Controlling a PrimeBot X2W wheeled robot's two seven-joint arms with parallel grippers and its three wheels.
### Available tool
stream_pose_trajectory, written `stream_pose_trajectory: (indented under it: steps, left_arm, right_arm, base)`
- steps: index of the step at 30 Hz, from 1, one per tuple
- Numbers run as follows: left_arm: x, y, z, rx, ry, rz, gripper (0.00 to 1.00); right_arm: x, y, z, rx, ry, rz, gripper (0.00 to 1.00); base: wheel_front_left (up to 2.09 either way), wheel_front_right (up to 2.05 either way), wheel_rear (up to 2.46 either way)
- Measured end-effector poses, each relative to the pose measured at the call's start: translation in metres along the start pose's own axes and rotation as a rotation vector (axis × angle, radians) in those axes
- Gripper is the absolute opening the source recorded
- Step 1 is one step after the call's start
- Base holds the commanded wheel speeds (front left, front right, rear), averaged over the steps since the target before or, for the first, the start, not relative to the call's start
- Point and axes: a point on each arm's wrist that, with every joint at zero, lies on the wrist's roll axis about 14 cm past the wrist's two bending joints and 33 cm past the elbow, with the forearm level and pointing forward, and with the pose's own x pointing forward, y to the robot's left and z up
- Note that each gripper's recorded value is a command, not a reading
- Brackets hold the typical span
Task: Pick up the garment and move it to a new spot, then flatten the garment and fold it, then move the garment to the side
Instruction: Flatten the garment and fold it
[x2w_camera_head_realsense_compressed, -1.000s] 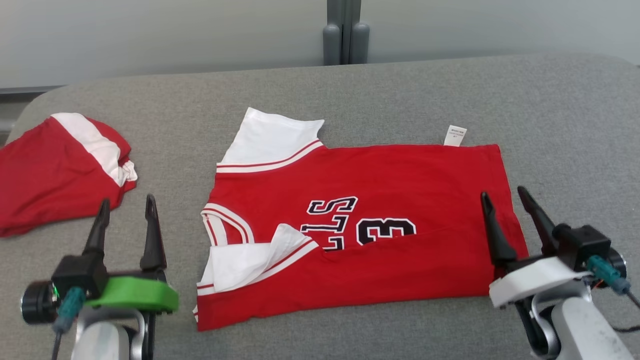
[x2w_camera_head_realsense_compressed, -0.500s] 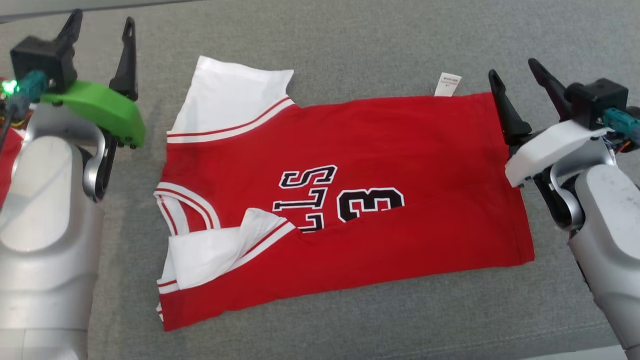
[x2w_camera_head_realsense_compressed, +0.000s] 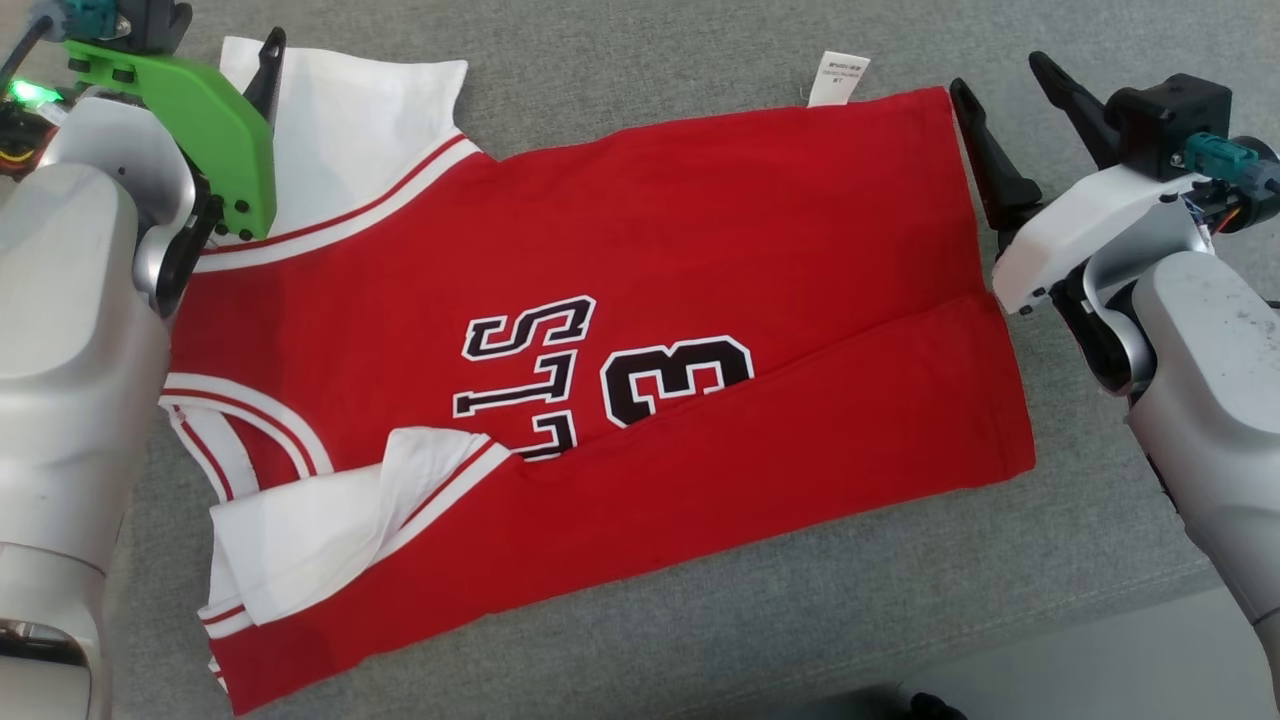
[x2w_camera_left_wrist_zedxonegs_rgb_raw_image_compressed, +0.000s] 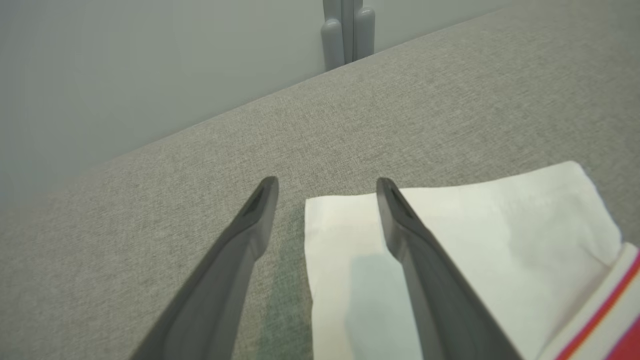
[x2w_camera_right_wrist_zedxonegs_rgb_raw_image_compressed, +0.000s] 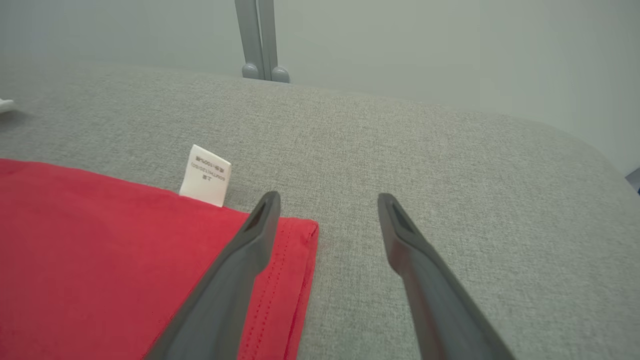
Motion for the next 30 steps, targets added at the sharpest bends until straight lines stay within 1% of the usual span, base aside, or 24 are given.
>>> stream_pose_trajectory:
  steps: [3, 5, 7, 9, 11, 13, 15, 16, 18, 26, 30]
  left_arm:
    - [0.008, 0.002, -0.018, -0.020, 0.063, 0.001, 1.00]
    - [0.011, 0.006, -0.026, -0.014, 0.091, 0.011, 1.00]
    - [0.014, 0.004, -0.033, -0.059, 0.110, 0.007, 1.00]
    - [0.016, 0.003, -0.035, -0.082, 0.123, 0.004, 1.00]
    - [0.018, -0.003, -0.038, -0.169, 0.134, -0.008, 1.00]
    - [0.020, -0.008, -0.041, -0.230, 0.154, -0.021, 1.00]
    - [0.020, -0.012, -0.042, -0.239, 0.170, -0.033, 1.00]
    - [0.020, -0.012, -0.041, -0.243, 0.174, -0.038, 0.78]
    - [0.019, -0.013, -0.041, -0.245, 0.175, -0.043, 0.00]
    - [0.014, -0.013, -0.028, -0.186, 0.098, -0.047, 0.00]
    - [0.012, -0.013, -0.018, -0.158, 0.058, -0.050, 0.00]
  right_arm:
    - [-0.001, -0.003, -0.010, 0.009, 0.024, -0.005, 1.00]
    - [-0.001, -0.006, -0.014, 0.009, 0.036, -0.008, 1.00]
    - [-0.001, -0.007, -0.019, 0.012, 0.047, -0.008, 1.00]
    - [0.001, -0.006, -0.020, 0.015, 0.051, -0.003, 1.00]
    - [0.003, -0.004, -0.023, 0.020, 0.059, 0.004, 1.00]
    - [0.005, -0.002, -0.025, 0.023, 0.066, 0.010, 1.00]
    - [0.006, -0.001, -0.027, 0.023, 0.076, 0.016, 1.00]
    - [0.007, 0.000, -0.028, 0.022, 0.080, 0.021, 1.00]
    - [0.010, 0.002, -0.028, 0.024, 0.085, 0.031, 1.00]
    - [0.020, 0.017, -0.035, 0.036, 0.150, 0.077, 1.00]
    - [0.027, 0.019, -0.038, 0.031, 0.185, 0.086, 1.00]
  base:
    - [0.00, 0.00, 0.00]
    - [0.00, 0.00, 0.00]
    - [0.00, 0.00, 0.00]
    - [0.00, 0.00, 0.00]
    - [0.00, 0.00, 0.00]
    - [0.00, 0.00, 0.00]
    - [0.00, 0.00, 0.00]
    - [0.00, 0.00, 0.00]
    - [0.00, 0.00, 0.00]
    - [0.00, 0.00, 0.00]
    - [0.00, 0.00, 0.00]
